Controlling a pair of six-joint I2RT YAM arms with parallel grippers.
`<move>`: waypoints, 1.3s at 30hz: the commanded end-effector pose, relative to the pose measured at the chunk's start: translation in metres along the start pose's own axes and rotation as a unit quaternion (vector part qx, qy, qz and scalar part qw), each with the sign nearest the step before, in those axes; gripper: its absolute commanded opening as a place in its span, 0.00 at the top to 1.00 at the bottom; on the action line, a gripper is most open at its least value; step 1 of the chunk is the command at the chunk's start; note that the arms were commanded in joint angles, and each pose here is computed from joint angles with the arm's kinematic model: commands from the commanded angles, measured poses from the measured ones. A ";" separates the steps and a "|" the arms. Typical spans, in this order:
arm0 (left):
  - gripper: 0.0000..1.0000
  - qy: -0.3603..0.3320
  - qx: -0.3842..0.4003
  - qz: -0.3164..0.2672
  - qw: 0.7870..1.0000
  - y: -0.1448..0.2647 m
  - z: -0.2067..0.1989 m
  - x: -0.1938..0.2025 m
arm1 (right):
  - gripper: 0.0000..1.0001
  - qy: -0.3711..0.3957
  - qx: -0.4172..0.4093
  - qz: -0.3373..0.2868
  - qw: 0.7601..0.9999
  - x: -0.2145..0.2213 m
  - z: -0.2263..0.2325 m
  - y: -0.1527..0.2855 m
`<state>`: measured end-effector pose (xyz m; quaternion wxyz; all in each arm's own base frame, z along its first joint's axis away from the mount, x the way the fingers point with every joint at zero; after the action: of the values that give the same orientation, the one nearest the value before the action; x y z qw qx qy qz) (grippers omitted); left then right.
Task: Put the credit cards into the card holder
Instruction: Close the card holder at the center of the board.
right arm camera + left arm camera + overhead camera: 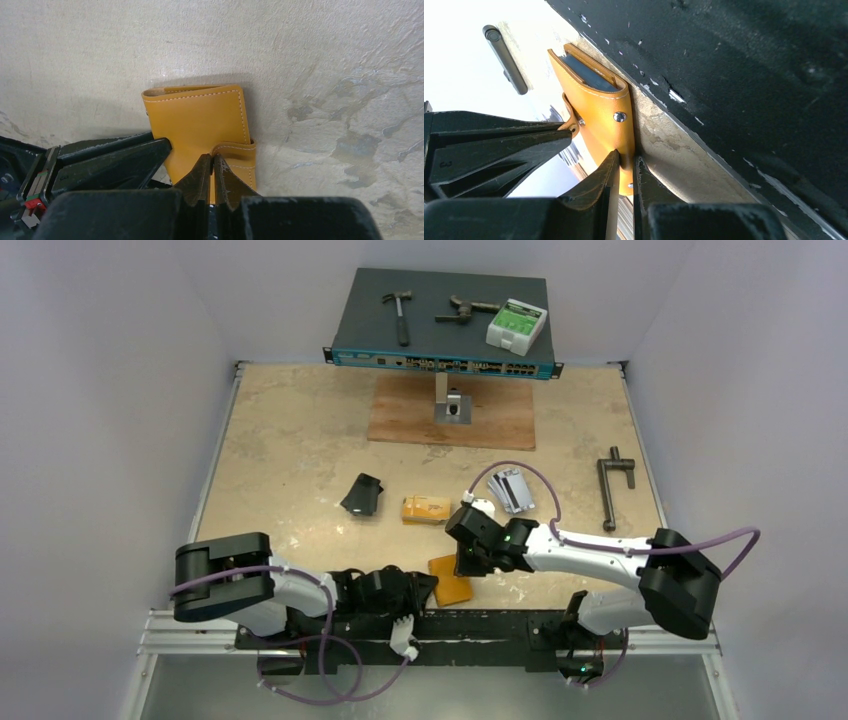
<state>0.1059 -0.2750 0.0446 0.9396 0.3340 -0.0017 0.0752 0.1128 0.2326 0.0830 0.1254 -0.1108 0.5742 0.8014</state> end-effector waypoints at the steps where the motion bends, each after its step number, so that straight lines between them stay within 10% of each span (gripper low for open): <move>1: 0.94 0.011 0.101 -0.028 0.994 -0.002 -0.046 -0.011 | 1.00 0.011 -0.025 -0.001 1.000 -0.009 0.018 0.009; 39: 0.94 0.044 0.105 -0.015 0.993 0.002 -0.042 -0.011 | 1.00 0.075 0.065 0.071 0.993 0.015 -0.014 -0.018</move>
<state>0.1049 -0.2750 0.0452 0.9354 0.3426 0.0134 0.0866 0.1181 0.2396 0.0778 0.0770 -0.1329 0.6014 0.7841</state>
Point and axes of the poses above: each gripper's point midway between its finger pads, its own y axis back along the fingers, its own z axis along the line the jaws close on, x = y × z, the point moved 5 cm from there along y, back along the fingers, and after that the axes turned 1 degree about -y, right-handed, at the moved point
